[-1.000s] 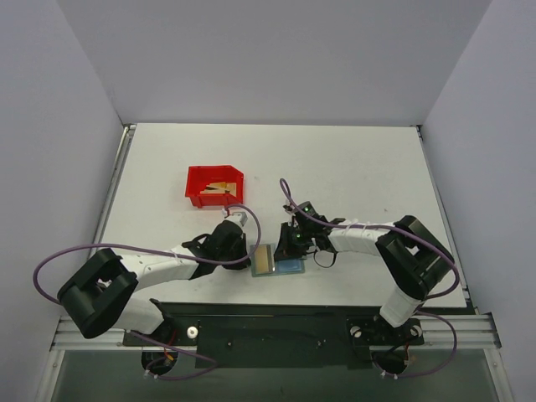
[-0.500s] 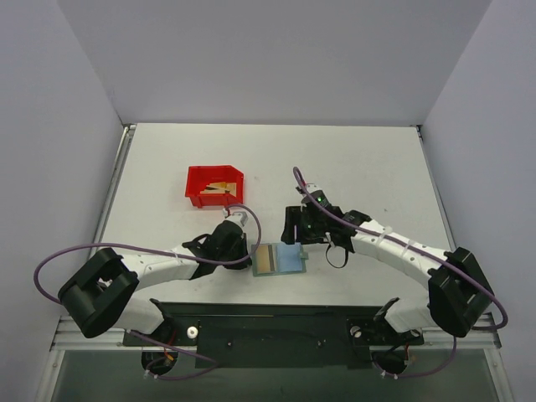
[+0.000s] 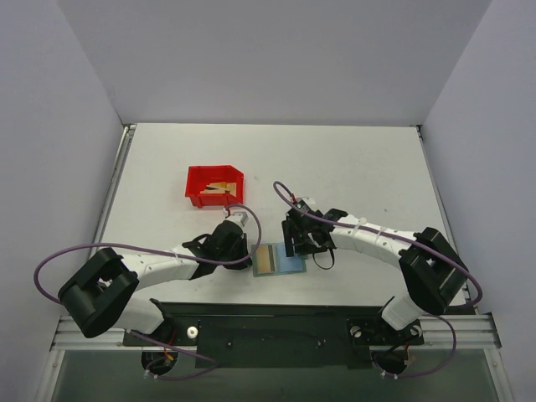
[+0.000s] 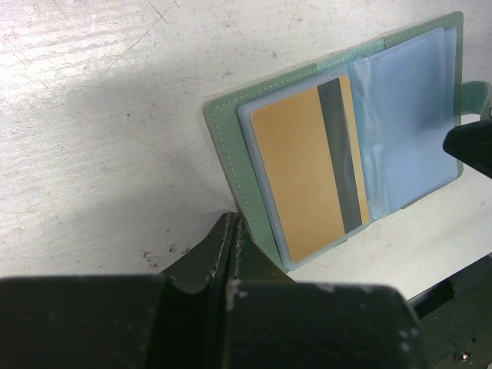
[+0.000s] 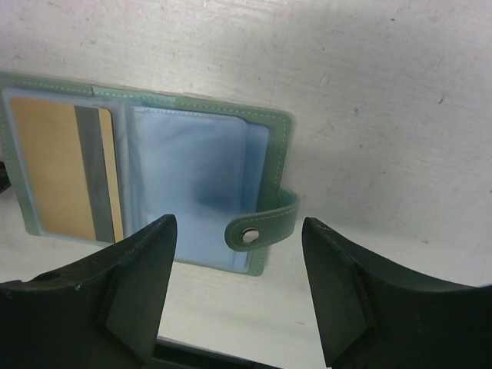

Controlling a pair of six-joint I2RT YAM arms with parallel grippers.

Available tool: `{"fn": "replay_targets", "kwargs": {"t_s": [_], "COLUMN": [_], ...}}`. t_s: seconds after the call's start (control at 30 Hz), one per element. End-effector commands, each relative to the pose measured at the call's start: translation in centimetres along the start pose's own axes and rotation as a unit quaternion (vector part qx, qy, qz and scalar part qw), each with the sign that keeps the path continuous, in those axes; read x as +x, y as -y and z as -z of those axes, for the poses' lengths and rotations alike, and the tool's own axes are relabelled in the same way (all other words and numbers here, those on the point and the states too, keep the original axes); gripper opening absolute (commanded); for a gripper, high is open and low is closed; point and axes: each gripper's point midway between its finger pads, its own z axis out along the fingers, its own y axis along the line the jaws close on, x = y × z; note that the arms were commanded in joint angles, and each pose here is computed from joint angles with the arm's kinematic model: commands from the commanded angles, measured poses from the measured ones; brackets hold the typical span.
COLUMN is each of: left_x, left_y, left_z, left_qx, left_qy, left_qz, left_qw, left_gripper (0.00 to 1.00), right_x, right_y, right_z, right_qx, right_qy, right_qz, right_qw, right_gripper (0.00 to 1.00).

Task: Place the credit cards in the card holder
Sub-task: Close the card holder at the center of the board.

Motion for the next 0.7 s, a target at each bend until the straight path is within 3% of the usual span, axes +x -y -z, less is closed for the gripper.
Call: {"fn": "replay_targets", "kwargs": {"t_s": [0.0, 0.27, 0.5, 0.67], "left_x": [-0.4, -0.5, -0.6, -0.7], "left_y": [0.4, 0.5, 0.6, 0.8], "left_z": [0.1, 0.0, 0.0, -0.1], "left_qx": [0.01, 0.01, 0.011, 0.014], "left_qy": [0.007, 0.007, 0.007, 0.007], "left_qz": [-0.005, -0.004, -0.005, -0.005], "left_qw": [1.0, 1.0, 1.0, 1.0], "left_gripper": [0.0, 0.0, 0.0, 0.0], "right_x": [-0.5, -0.6, -0.8, -0.7], "right_y": [1.0, 3.2, 3.4, 3.2], "right_z": [-0.1, 0.3, 0.9, 1.0], "right_qx": [0.049, 0.111, 0.113, 0.106], "right_qy": [0.001, 0.006, 0.012, 0.01], "right_qz": [0.011, 0.025, 0.026, 0.025], "right_qw": [0.999, 0.994, 0.993, 0.994], "right_gripper": [0.61, 0.37, 0.19, 0.0]}}
